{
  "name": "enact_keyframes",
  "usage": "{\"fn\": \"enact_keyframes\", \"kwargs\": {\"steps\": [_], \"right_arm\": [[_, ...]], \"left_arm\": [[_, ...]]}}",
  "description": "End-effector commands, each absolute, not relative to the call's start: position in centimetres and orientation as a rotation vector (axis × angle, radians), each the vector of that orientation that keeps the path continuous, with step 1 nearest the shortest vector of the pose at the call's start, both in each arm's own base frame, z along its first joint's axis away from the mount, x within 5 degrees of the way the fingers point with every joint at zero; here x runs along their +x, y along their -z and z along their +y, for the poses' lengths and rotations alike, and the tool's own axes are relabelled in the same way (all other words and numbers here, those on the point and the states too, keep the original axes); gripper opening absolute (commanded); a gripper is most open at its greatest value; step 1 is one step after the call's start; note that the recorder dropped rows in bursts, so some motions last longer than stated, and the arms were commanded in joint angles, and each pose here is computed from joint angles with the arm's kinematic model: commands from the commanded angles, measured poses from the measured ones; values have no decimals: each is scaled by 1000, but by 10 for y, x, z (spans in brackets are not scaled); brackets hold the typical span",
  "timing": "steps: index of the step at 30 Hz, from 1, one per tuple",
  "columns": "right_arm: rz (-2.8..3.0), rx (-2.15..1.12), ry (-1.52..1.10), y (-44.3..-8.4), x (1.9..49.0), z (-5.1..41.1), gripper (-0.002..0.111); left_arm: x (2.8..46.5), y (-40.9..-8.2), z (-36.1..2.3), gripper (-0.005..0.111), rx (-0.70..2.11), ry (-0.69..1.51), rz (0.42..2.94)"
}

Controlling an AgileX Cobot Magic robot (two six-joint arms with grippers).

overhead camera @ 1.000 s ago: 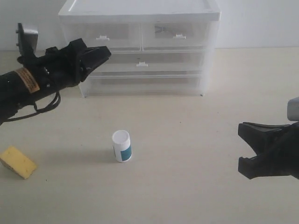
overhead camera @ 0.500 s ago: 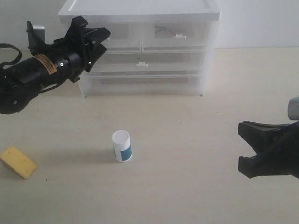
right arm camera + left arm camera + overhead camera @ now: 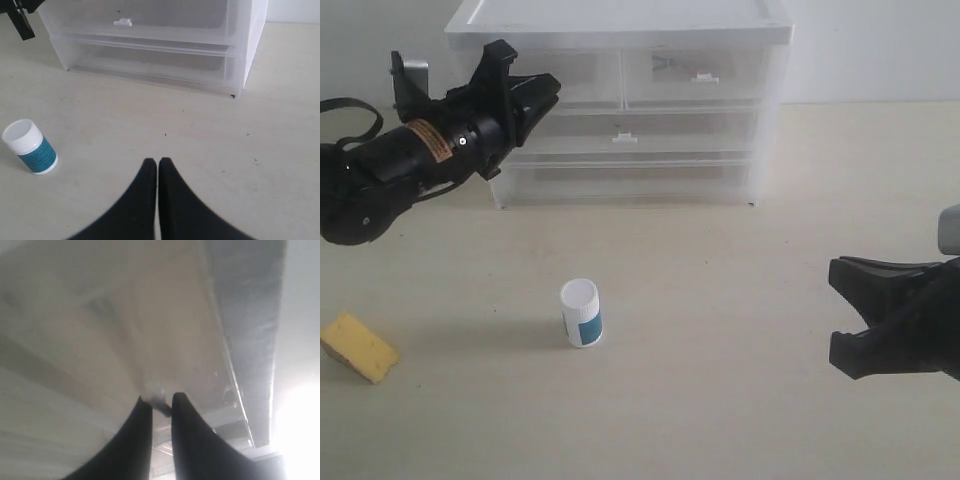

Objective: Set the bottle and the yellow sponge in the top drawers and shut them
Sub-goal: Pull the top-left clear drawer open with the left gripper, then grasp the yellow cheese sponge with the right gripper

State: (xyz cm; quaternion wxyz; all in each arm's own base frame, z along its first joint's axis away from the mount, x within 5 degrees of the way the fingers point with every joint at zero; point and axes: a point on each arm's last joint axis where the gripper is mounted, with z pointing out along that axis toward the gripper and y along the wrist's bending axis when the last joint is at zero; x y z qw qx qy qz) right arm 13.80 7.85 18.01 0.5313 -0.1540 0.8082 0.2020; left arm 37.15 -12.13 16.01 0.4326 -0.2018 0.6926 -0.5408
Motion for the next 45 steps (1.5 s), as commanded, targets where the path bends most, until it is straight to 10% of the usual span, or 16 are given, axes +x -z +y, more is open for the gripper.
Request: {"fn": "enact_keyframes", "kwargs": {"steps": [1,6,15,25,30,36,45], "right_arm": [[1912,-369,-487,-182,139,79,1],[1912,-369,-487,-182,139,79,1],[1912,-369,-487,-182,139,79,1],[1912,-369,-487,-182,139,79,1],[1912,-369,-487,-182,139,79,1],[1914,-397,-534,-182,136,84,1],[1849,-668,-888,-208,119,135,1]], "left_arm": [[333,-163,-133,4,-278,1430,1667],[252,-154,-132,4,-148,1342,1814],[239,-157,-128,7,6,1219,1792],[217,-148,-141,51,328,1316,1929],[193,-150,-144,43,520,1418,1918],[167,-179,-132,6,633,1321,1756],[123,-253,-112,4,720,1166,1323]]}}
